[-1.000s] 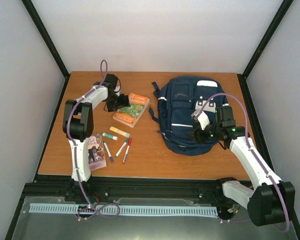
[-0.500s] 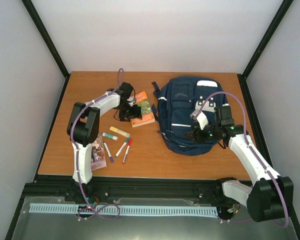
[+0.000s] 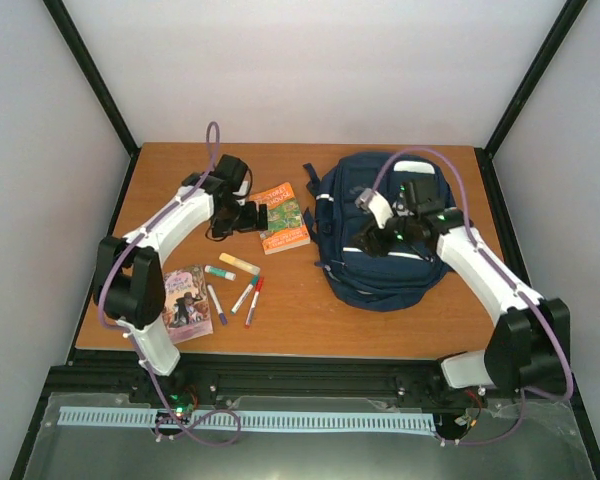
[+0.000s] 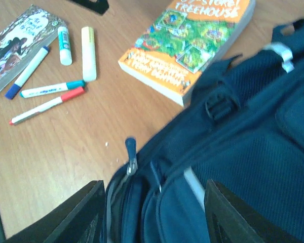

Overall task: Pack the student bag
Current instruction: Adjust the book at the center of the board, then pick up the book from the center of the board.

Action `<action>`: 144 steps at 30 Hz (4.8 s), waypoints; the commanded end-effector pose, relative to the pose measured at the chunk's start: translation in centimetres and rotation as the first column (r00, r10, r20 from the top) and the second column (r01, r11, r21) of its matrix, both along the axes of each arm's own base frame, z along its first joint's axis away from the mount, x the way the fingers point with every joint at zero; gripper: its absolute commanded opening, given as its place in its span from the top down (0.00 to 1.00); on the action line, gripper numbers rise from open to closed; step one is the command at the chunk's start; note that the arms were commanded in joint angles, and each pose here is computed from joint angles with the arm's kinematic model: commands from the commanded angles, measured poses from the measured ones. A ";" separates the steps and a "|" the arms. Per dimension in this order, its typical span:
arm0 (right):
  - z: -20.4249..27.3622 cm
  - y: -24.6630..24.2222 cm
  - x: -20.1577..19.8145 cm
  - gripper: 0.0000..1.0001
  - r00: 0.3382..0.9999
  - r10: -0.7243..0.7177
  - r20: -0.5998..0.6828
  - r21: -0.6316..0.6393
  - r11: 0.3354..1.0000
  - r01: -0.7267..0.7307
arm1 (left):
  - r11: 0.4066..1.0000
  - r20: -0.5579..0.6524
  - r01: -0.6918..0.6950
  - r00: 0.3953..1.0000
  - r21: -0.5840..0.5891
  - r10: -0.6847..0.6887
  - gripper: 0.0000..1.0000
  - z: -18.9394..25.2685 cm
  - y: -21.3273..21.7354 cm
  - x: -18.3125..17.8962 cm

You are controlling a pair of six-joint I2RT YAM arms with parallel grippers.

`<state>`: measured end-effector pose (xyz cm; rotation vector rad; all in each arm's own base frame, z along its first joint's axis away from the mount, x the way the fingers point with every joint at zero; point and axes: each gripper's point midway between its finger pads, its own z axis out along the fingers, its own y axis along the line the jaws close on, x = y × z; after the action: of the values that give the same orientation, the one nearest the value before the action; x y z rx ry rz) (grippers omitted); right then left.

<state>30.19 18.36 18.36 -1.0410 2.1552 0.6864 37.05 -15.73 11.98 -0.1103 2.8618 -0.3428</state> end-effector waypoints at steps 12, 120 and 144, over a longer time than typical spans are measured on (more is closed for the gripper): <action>-6.0 11.3 11.2 0.48 0.996 -0.045 -0.074 -0.155 0.987 0.033 | 0.997 0.290 -0.065 0.954 -0.031 0.072 0.00 5.0 2.5 -1.2; -26.6 8.5 5.3 0.97 0.702 -0.296 -0.648 -0.347 0.935 0.074 | 0.862 -0.146 -0.295 0.955 -0.413 0.257 0.21 -9.7 -2.9 -1.2; -26.9 8.6 5.1 0.97 0.698 -0.277 -0.660 -0.335 0.940 0.056 | 0.698 0.087 -0.097 0.971 -0.710 0.223 0.52 1.3 -7.7 0.2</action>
<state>39.44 31.75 1.43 -0.7781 2.7193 1.1085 36.88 -22.83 12.04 -0.4179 2.3723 -1.2903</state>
